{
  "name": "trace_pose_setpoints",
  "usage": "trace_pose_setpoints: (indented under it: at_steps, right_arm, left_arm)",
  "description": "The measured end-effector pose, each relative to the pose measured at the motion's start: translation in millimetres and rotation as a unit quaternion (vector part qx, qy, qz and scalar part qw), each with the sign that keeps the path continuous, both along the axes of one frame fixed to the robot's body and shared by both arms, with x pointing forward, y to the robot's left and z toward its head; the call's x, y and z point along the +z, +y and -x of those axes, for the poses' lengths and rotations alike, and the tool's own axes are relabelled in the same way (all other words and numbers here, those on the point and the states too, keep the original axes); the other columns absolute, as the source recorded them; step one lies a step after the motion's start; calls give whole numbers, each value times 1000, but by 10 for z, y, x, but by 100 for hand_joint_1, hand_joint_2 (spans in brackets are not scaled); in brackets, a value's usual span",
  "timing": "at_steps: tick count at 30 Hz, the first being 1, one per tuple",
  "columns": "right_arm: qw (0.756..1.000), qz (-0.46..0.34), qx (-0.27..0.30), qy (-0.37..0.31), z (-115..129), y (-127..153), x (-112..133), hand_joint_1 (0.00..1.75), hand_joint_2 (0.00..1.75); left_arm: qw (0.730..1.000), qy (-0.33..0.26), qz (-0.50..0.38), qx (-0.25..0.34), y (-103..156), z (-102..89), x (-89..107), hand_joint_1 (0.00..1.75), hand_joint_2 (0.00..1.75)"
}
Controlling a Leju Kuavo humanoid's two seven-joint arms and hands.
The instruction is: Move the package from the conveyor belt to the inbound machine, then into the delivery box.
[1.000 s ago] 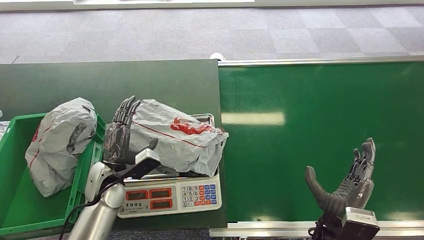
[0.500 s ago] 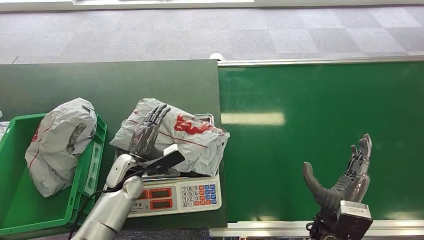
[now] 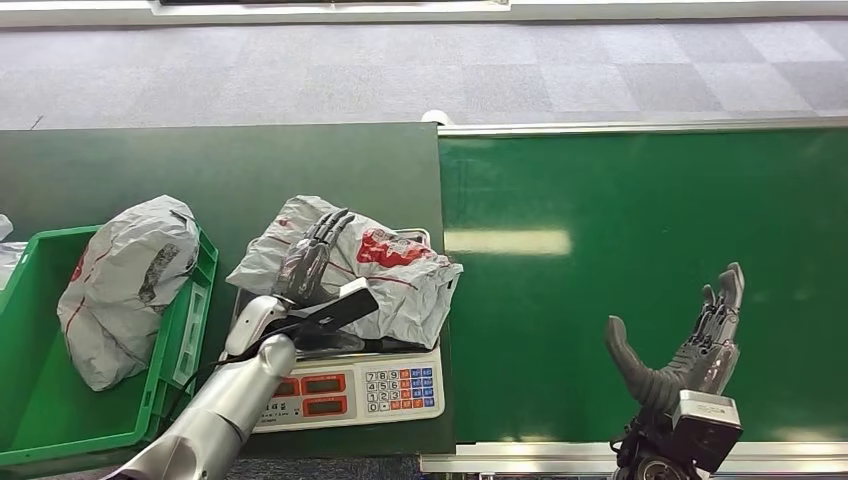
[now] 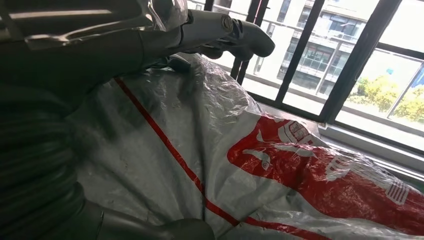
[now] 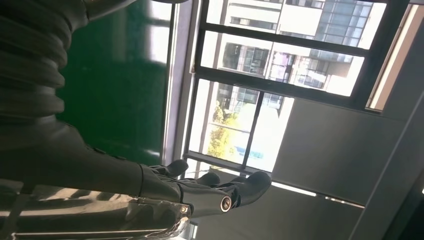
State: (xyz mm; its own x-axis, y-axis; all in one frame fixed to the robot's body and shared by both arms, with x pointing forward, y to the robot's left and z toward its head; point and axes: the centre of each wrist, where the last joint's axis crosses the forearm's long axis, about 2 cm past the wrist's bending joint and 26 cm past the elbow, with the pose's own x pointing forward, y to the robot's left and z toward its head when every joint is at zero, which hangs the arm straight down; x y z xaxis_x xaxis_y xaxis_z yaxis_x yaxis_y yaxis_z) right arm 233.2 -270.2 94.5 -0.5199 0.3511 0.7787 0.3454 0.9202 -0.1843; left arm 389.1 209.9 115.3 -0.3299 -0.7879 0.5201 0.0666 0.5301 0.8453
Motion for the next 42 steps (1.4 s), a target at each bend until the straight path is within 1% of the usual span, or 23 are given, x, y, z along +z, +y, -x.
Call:
trace_pose_setpoints:
  at_steps: [2,4,10,15,19,23,26,29,31,34,36,42]
  right_arm:
    - [1000,0,0,1,-8,1,-3,0,175]
    - [1000,0,-1,2,-12,1,-9,0,175]
    - [1000,-1,-3,4,-8,2,-23,0,175]
    - [1000,0,-3,6,-5,5,-30,0,175]
    - [1000,1,-3,7,-1,7,-40,0,175]
    - [1000,-2,-4,11,19,11,-57,0,175]
    - [1000,-6,-6,16,55,12,-84,0,175]
    - [1000,-8,-8,21,91,12,-109,0,175]
    - [1000,-9,-8,24,115,10,-123,0,175]
    - [1000,-11,-10,28,151,0,-141,0,175]
    - [999,-12,-12,29,167,-7,-148,0,175]
    - [999,-14,-14,31,185,-16,-154,0,175]
  left_arm:
    - [1000,7,-1,-2,0,1,-18,156,175]
    - [1000,12,-2,-5,0,9,-41,164,175]
    - [1000,18,1,-13,5,25,-82,165,175]
    - [1000,8,9,-12,12,30,-87,175,175]
    - [997,-40,60,-17,19,101,-119,175,175]
    - [986,-104,129,-32,-1,253,-111,175,175]
    - [972,-181,146,-35,-41,422,0,175,175]
    - [954,-262,145,-28,-108,621,210,175,175]
    - [942,-297,152,-24,-138,736,357,175,175]
    - [929,-329,168,-18,-125,862,534,175,175]
    - [923,-341,178,-15,-93,905,612,175,175]
    - [913,-361,189,-16,-13,957,719,175,175]
